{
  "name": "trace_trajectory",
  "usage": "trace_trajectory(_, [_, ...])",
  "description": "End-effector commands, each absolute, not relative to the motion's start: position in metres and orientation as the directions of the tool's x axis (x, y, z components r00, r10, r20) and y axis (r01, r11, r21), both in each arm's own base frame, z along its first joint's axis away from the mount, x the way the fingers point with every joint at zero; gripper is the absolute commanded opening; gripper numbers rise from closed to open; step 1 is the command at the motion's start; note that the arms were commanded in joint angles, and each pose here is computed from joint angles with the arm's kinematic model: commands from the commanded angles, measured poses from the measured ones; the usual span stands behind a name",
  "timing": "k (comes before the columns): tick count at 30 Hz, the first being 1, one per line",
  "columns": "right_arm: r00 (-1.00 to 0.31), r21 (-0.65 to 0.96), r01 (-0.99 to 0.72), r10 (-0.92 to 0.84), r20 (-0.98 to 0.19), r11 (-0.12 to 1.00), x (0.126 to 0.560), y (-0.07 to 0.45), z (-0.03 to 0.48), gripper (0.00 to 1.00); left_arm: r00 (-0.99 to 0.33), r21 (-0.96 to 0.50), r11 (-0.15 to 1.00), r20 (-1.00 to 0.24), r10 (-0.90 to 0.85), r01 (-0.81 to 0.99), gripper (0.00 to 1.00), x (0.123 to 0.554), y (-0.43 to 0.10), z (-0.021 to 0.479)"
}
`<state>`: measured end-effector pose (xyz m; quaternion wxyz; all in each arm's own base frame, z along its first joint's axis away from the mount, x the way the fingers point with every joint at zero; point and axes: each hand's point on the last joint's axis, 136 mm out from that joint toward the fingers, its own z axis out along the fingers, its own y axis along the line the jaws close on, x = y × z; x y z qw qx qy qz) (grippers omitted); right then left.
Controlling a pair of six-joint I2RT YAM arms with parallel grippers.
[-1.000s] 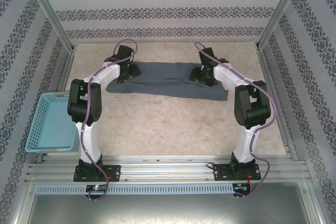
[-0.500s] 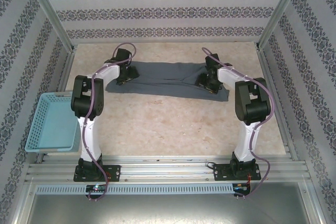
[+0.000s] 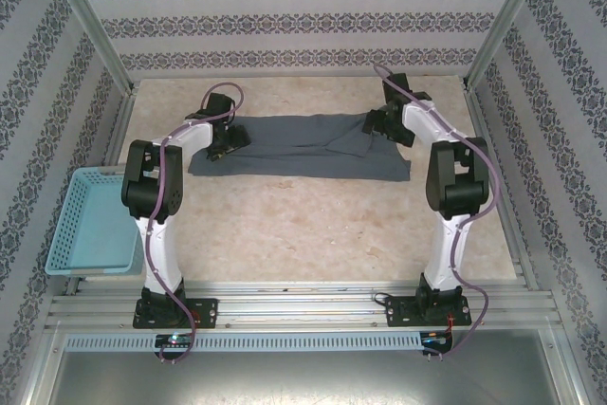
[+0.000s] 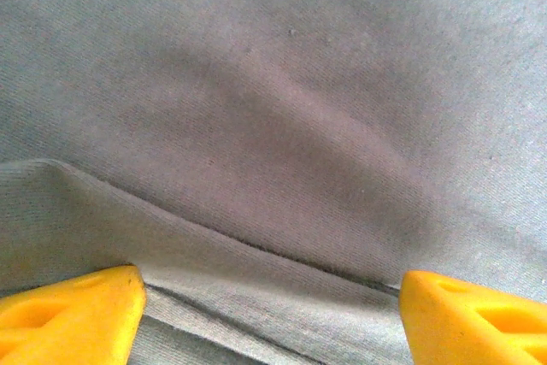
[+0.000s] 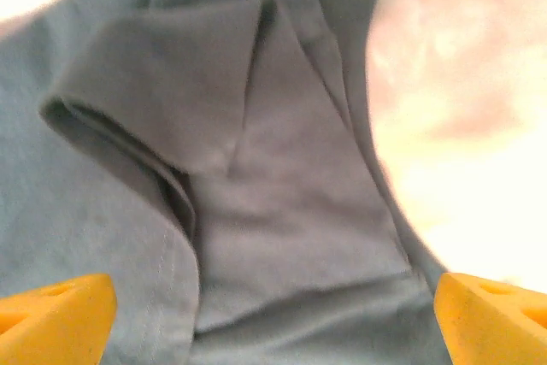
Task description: Fold the inside-out t-shirt
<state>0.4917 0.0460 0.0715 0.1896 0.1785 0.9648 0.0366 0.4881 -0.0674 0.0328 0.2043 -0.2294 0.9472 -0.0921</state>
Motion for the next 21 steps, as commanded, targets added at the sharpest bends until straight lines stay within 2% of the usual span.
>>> trace_trajectory(1, [-0.905,0.069,0.325,0.332,-0.268,0.943,0.488,0.039,0.046,0.97,-0.823,-0.21,0.873,-0.294,-0.486,-0.441,0.8,0.47,-0.052,0.023])
trace_trajectory(10, [-0.92,-0.013,0.353,0.344,-0.186,0.936,0.49,0.031,0.023,0.96,-0.819,-0.191,0.864,-0.276,-0.503,-0.466,0.8,0.457,-0.047,0.014])
trace_trajectory(13, [-0.928,0.005,0.337,0.333,-0.166,0.941,0.489,0.038,0.019,0.93,-0.817,-0.175,0.859,-0.264,-0.512,-0.481,0.8,0.45,-0.045,0.007])
trace_trajectory(21, [-0.947,0.089,0.288,0.297,-0.126,0.954,0.491,0.06,0.014,0.67,-0.807,-0.185,0.844,-0.25,-0.535,-0.503,0.8,0.432,-0.044,0.001])
